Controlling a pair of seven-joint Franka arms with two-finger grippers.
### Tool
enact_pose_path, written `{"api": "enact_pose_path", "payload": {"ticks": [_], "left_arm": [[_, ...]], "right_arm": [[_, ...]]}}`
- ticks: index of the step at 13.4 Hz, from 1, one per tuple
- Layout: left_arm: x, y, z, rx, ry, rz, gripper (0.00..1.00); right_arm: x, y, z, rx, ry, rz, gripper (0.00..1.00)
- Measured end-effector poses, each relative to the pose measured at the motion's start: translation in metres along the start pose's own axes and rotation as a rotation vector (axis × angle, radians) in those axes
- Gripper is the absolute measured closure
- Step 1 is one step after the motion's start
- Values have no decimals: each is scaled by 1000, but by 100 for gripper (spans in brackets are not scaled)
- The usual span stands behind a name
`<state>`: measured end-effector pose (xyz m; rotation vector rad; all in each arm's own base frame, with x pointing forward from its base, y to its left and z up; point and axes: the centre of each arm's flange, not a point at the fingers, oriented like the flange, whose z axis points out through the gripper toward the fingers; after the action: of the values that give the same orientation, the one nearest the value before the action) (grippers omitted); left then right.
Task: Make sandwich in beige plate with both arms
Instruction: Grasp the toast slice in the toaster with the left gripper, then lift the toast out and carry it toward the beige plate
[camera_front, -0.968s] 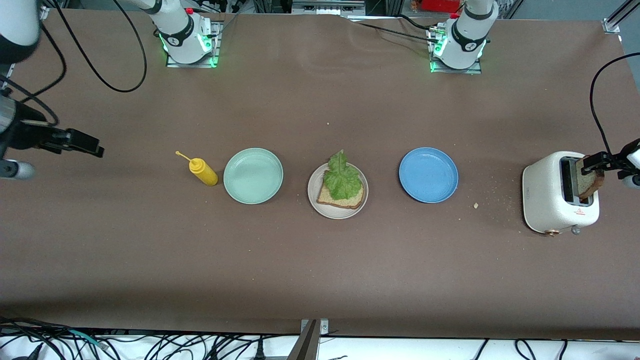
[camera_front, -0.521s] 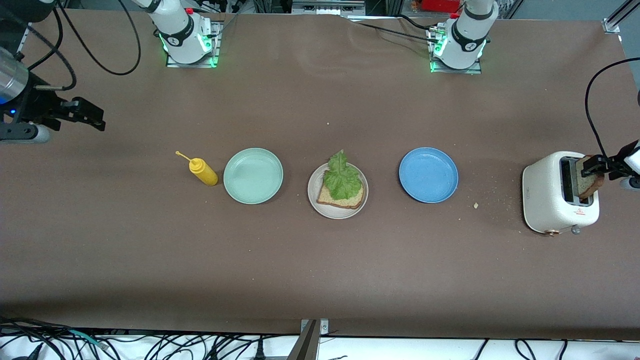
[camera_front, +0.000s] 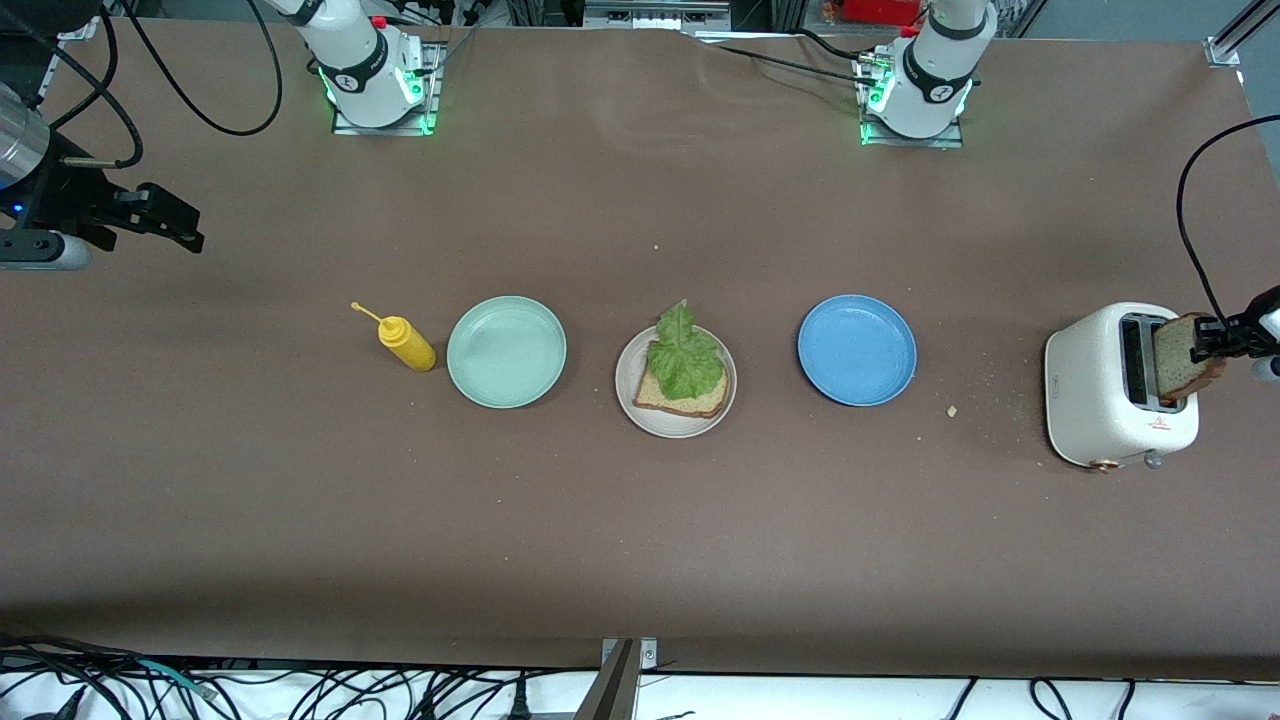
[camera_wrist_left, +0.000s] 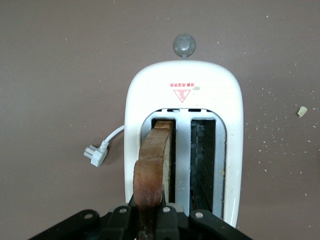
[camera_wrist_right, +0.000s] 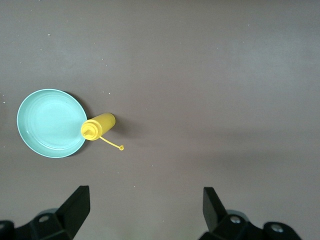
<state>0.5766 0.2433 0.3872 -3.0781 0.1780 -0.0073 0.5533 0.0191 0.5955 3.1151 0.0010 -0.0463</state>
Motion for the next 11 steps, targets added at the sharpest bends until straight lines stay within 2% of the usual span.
{"api": "enact_pose_path", "payload": {"ticks": [5,11], "left_arm": [[20,13,-57,-20,-19,34,91],[52,85,-143,-66,-45,167,91]], "right_arm": [[0,-1,0,0,1,-2,0],[0,-2,0,0,4,-4,0]]}}
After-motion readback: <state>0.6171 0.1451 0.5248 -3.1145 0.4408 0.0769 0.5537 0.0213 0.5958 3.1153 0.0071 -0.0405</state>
